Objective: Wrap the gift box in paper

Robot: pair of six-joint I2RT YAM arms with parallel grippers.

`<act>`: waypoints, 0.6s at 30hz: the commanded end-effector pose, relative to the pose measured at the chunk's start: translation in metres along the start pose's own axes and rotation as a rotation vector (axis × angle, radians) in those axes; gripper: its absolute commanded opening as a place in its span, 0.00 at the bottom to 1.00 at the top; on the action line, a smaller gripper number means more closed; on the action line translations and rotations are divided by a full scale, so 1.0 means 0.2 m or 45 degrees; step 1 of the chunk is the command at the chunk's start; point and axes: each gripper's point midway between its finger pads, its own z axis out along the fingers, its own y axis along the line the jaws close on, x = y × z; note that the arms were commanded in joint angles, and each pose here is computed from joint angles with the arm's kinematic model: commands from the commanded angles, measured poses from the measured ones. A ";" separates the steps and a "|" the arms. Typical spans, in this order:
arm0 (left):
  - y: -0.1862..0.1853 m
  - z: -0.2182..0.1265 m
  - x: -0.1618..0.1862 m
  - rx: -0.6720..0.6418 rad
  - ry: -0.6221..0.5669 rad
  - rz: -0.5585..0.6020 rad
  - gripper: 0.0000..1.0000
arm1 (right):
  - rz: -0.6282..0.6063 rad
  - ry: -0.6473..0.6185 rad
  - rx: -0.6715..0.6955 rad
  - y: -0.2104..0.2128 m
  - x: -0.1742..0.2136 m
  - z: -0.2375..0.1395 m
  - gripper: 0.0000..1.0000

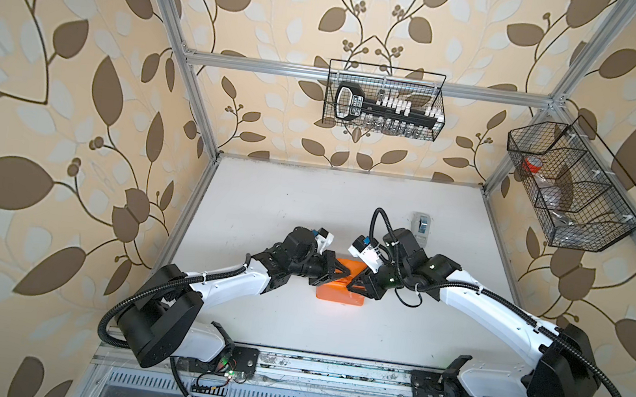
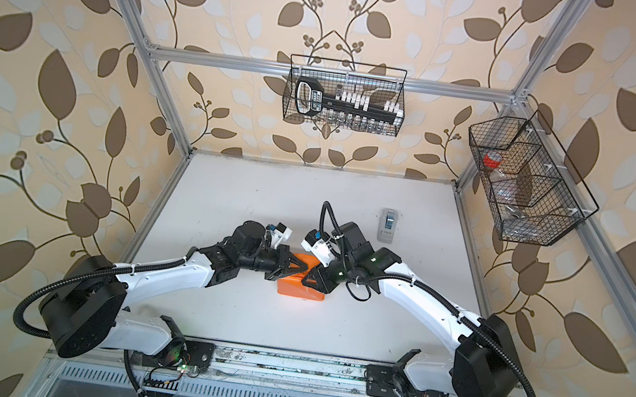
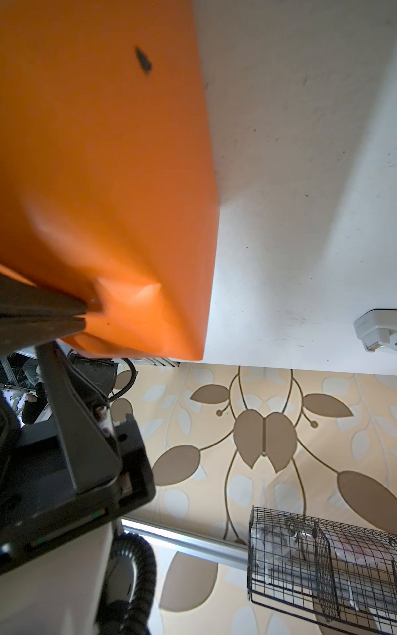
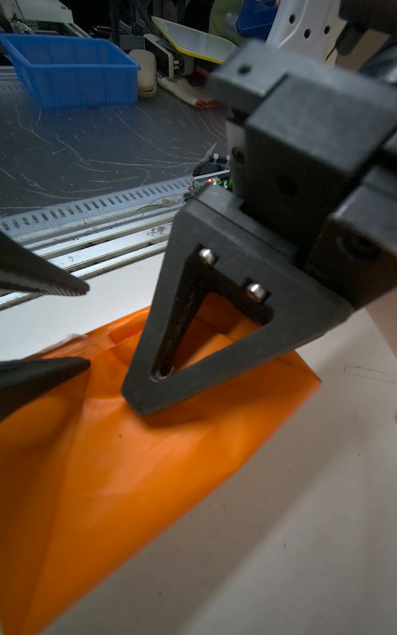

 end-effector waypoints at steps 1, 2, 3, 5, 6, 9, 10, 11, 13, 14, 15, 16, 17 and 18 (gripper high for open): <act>0.35 0.01 0.14 -0.282 0.082 -0.173 0.00 | -0.021 0.062 -0.026 0.02 0.06 0.01 0.27; 0.36 0.01 0.14 -0.284 0.083 -0.174 0.00 | -0.021 0.061 -0.025 0.02 0.06 0.00 0.27; 0.36 0.01 0.14 -0.287 0.083 -0.175 0.00 | -0.021 0.062 -0.026 0.02 0.06 0.01 0.26; 0.36 0.01 0.14 -0.285 0.082 -0.177 0.00 | -0.021 0.063 -0.018 0.02 0.06 0.01 0.24; 0.36 0.01 0.14 -0.286 0.083 -0.176 0.00 | -0.023 0.061 -0.019 0.02 0.05 0.01 0.22; 0.36 0.01 0.14 -0.287 0.080 -0.178 0.00 | -0.027 0.064 -0.018 0.02 0.05 0.01 0.14; 0.36 0.01 0.14 -0.287 0.078 -0.177 0.00 | -0.031 0.065 -0.020 0.02 0.05 0.01 0.11; 0.36 0.01 0.14 -0.286 0.077 -0.177 0.00 | -0.034 0.066 -0.021 0.03 0.05 0.02 0.07; 0.35 0.01 0.14 -0.286 0.079 -0.176 0.00 | -0.038 0.066 -0.031 0.04 0.06 0.02 0.00; 0.35 0.01 0.14 -0.285 0.078 -0.176 0.00 | -0.046 0.062 -0.036 0.05 0.05 0.02 0.00; 0.36 0.01 0.14 -0.289 0.079 -0.176 0.00 | -0.057 0.056 -0.042 0.07 0.06 0.02 0.00; 0.36 0.01 0.14 -0.289 0.078 -0.177 0.00 | -0.067 0.048 -0.052 0.09 0.05 0.02 0.00; 0.36 0.01 0.14 -0.290 0.076 -0.175 0.00 | -0.075 0.043 -0.071 0.12 0.05 0.02 0.00; 0.36 0.01 0.14 -0.291 0.075 -0.177 0.00 | -0.083 0.033 -0.093 0.15 0.05 0.01 0.00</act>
